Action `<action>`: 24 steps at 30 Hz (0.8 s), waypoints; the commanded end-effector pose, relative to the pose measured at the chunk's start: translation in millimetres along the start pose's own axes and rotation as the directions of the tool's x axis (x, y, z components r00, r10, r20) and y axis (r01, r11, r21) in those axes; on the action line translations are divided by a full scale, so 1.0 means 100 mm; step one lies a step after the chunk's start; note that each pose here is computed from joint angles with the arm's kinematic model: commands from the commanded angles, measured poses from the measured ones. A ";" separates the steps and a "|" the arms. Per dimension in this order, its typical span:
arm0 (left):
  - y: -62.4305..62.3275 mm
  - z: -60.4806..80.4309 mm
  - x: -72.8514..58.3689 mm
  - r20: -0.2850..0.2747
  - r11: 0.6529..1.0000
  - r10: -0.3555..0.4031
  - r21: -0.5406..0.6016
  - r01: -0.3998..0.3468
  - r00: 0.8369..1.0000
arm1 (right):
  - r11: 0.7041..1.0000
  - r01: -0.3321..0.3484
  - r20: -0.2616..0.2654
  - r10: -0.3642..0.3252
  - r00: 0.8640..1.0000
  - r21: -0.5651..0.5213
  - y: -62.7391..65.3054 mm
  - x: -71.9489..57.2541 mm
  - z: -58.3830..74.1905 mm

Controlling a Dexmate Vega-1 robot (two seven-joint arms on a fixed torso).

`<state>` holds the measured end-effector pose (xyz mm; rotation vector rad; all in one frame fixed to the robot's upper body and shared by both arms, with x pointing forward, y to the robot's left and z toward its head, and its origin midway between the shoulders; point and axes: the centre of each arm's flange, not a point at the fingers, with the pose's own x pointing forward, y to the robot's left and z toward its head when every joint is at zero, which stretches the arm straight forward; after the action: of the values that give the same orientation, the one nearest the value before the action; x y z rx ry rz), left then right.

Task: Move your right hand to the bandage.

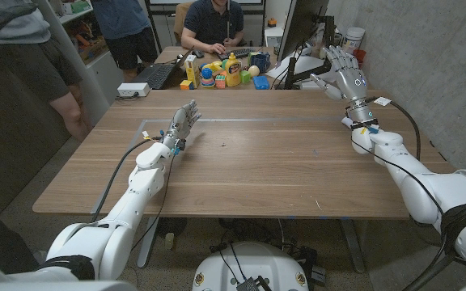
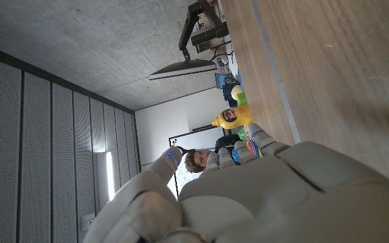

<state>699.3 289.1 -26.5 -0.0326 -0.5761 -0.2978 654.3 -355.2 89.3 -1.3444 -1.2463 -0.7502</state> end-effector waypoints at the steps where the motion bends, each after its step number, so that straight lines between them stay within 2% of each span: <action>1: 0.01 -0.02 0.00 -0.001 1.000 -0.003 -0.002 0.003 1.000 | 0.976 -0.115 -0.057 0.106 0.993 -0.185 0.10 -0.06 -0.34; 7: 0.01 -0.02 0.01 -0.002 1.000 -0.009 -0.003 0.009 1.000 | 0.941 -0.197 -0.077 0.182 0.980 -0.277 0.19 -0.13 -0.43; 13: 0.01 -0.02 0.00 -0.002 1.000 -0.008 0.001 0.008 1.000 | 0.891 -0.326 -0.143 0.295 0.945 -0.316 0.30 -0.20 -0.58; 14: 0.01 -0.02 -0.01 -0.001 1.000 -0.007 0.000 0.007 1.000 | 0.890 -0.322 -0.141 0.292 0.946 -0.322 0.28 -0.21 -0.59; 16: 0.01 -0.01 -0.01 -0.001 1.000 -0.007 0.002 0.007 1.000 | 0.880 -0.346 -0.156 0.311 0.938 -0.325 0.29 -0.22 -0.63; 23: 0.00 -0.01 -0.01 -0.002 1.000 -0.011 0.005 0.011 1.000 | 0.825 -0.464 -0.227 0.409 0.884 -0.322 0.39 -0.31 -0.76; 24: 0.00 0.00 -0.01 -0.002 1.000 -0.011 0.006 0.011 1.000 | 0.814 -0.484 -0.241 0.425 0.873 -0.320 0.40 -0.32 -0.79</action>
<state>699.9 289.7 -26.8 -0.0287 -0.5779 -0.3052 690.3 -403.1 76.8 -1.6978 -0.8514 -0.7850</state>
